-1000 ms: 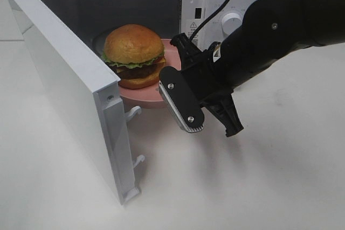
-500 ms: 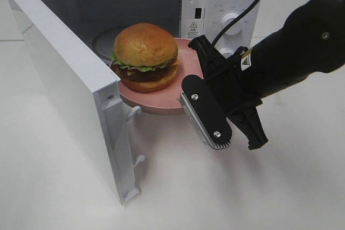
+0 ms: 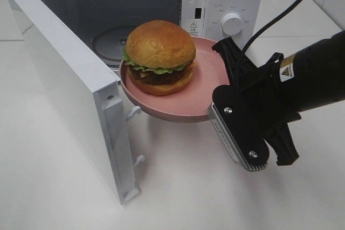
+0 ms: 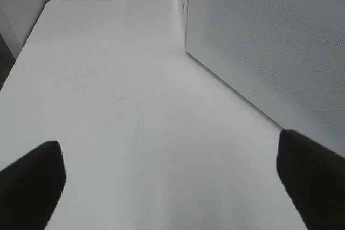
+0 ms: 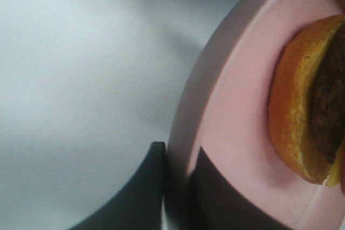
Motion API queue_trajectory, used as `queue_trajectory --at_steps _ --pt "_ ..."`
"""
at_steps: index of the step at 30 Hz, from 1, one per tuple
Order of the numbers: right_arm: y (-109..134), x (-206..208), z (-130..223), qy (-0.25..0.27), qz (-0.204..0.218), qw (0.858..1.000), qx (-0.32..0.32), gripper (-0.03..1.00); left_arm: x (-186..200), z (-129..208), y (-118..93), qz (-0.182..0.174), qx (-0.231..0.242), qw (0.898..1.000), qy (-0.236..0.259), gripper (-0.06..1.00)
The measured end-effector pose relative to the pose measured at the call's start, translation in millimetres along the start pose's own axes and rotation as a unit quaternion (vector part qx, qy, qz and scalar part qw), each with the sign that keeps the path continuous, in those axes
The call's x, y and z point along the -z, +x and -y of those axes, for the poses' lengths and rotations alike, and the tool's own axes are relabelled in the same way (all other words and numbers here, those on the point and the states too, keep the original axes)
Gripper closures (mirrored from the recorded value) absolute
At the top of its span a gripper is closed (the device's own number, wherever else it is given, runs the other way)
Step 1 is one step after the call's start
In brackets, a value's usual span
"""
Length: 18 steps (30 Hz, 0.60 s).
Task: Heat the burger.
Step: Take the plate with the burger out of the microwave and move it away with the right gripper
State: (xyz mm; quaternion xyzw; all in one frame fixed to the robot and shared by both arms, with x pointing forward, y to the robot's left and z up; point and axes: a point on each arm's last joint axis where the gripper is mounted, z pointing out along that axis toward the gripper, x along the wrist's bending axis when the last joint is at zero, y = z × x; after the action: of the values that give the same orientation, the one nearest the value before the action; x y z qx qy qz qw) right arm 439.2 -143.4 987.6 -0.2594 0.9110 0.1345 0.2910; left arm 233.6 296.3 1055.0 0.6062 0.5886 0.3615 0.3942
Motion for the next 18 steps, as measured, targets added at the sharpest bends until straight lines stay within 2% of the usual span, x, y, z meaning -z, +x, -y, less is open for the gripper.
queue_trajectory --at_steps 10,18 --pt "27.0 25.2 1.3 -0.003 0.002 1.0 -0.013 0.89 0.0 0.0 0.0 0.0 0.0 1.0 0.0 -0.04" --pt "38.7 40.1 1.4 -0.005 0.005 1.0 -0.015 0.89 0.0 0.0 0.0 0.0 0.0 1.0 0.0 -0.04"
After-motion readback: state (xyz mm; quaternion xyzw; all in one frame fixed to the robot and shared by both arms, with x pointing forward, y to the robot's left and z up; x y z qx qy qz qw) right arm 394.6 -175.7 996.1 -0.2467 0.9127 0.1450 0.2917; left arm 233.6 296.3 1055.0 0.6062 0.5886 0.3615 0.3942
